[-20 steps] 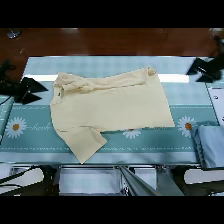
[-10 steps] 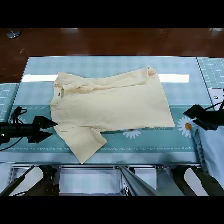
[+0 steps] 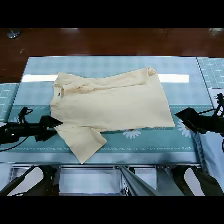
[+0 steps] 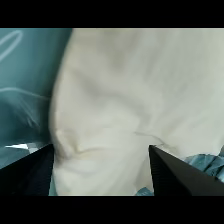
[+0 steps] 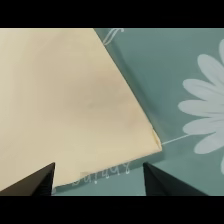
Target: Fold the shirts.
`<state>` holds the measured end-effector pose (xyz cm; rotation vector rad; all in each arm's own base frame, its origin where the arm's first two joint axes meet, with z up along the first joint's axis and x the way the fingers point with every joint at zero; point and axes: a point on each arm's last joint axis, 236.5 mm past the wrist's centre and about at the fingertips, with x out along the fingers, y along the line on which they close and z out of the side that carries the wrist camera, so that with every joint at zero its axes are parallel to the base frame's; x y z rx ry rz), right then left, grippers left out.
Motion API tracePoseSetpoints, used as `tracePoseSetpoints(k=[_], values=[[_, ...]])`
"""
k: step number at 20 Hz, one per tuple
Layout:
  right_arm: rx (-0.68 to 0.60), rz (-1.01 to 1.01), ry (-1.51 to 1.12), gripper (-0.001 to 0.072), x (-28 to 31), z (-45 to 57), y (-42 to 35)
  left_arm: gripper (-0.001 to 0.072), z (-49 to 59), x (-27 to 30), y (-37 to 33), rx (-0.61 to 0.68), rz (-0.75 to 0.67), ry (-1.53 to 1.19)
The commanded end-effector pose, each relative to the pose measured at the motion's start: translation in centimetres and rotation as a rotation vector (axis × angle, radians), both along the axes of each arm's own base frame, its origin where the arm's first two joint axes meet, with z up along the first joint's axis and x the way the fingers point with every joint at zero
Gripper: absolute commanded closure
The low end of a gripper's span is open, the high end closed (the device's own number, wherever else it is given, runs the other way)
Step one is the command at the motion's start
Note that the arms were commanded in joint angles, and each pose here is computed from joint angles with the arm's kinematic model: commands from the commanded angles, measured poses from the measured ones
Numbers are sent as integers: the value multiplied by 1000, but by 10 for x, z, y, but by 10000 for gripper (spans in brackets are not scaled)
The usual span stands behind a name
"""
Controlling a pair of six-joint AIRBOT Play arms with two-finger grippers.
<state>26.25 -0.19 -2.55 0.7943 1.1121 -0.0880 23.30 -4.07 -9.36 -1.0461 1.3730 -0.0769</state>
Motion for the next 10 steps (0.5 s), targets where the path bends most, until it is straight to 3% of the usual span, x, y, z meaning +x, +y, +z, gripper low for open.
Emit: tracePoseSetpoints(k=[1,2,3,6,10], values=[[29,-2,-10,95,1,3,6,30,-12,7,-10,61,-65,-28],[10,-9,-29,95,5,3,1,315,-12,4,-15,56,-94,-31],[-41,-30,-65,96,14,7,-13,667,-10,2,-18,48,-134,-48],[-112,-179,-76,95,17,21,-73,677,-1,-4,-24,12,-199,-70],[77,-128,171,96,-27,-33,-47,677,1,2,-20,20,-183,-82]])
